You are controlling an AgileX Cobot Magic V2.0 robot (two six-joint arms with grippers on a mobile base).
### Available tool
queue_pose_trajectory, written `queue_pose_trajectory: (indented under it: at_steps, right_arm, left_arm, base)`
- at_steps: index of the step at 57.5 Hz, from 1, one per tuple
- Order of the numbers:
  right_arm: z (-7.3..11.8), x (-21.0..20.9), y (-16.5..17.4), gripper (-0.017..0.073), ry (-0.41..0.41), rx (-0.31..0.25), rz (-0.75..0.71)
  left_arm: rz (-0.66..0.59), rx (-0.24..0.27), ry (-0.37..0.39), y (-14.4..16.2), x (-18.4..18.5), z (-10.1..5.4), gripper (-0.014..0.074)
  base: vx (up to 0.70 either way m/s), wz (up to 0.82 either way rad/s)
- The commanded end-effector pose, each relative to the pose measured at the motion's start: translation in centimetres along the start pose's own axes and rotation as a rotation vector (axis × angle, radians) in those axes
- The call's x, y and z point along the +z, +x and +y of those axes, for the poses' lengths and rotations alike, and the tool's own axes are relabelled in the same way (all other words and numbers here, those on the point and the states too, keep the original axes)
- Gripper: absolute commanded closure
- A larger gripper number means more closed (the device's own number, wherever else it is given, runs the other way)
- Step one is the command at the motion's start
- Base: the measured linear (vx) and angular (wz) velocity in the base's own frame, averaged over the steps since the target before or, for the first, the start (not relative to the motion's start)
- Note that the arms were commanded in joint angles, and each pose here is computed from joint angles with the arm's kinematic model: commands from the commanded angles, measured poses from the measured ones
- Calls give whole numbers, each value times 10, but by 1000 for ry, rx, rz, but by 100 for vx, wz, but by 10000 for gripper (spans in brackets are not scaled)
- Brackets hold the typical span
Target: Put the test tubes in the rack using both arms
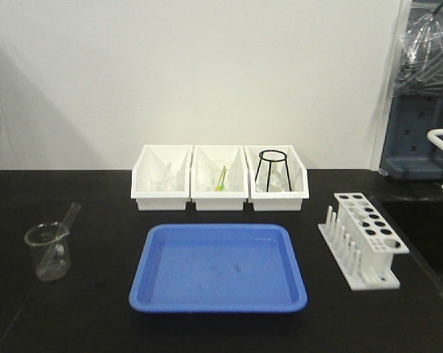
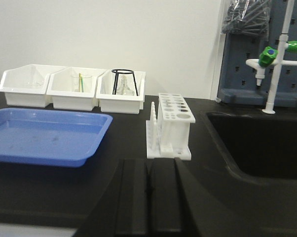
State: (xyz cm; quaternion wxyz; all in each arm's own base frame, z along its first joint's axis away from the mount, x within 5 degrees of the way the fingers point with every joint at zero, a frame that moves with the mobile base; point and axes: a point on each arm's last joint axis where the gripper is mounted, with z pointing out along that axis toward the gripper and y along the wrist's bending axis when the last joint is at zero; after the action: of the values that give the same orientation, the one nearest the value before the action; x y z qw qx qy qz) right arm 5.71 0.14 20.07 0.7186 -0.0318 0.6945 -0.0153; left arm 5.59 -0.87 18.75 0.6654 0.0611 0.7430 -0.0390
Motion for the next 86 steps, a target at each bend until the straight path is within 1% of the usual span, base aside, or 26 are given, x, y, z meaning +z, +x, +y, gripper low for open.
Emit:
queue_pose_trajectory:
  at_steps: [1,40,86]
  right_arm:
    - [0,-1,-4,564,10,-13,-83]
    - [0,-1,-4,564,10,-13,-83]
    - [0,-1,-4,564,10,-13,-83]
  left_arm:
    - [-70,-11,-13,1,0,1,614]
    - [-70,-11,-13,1,0,1,614]
    - [-70,-11,-13,1,0,1,614]
  base:
    - [43,1]
    - [35,2]
    - [4,-1]
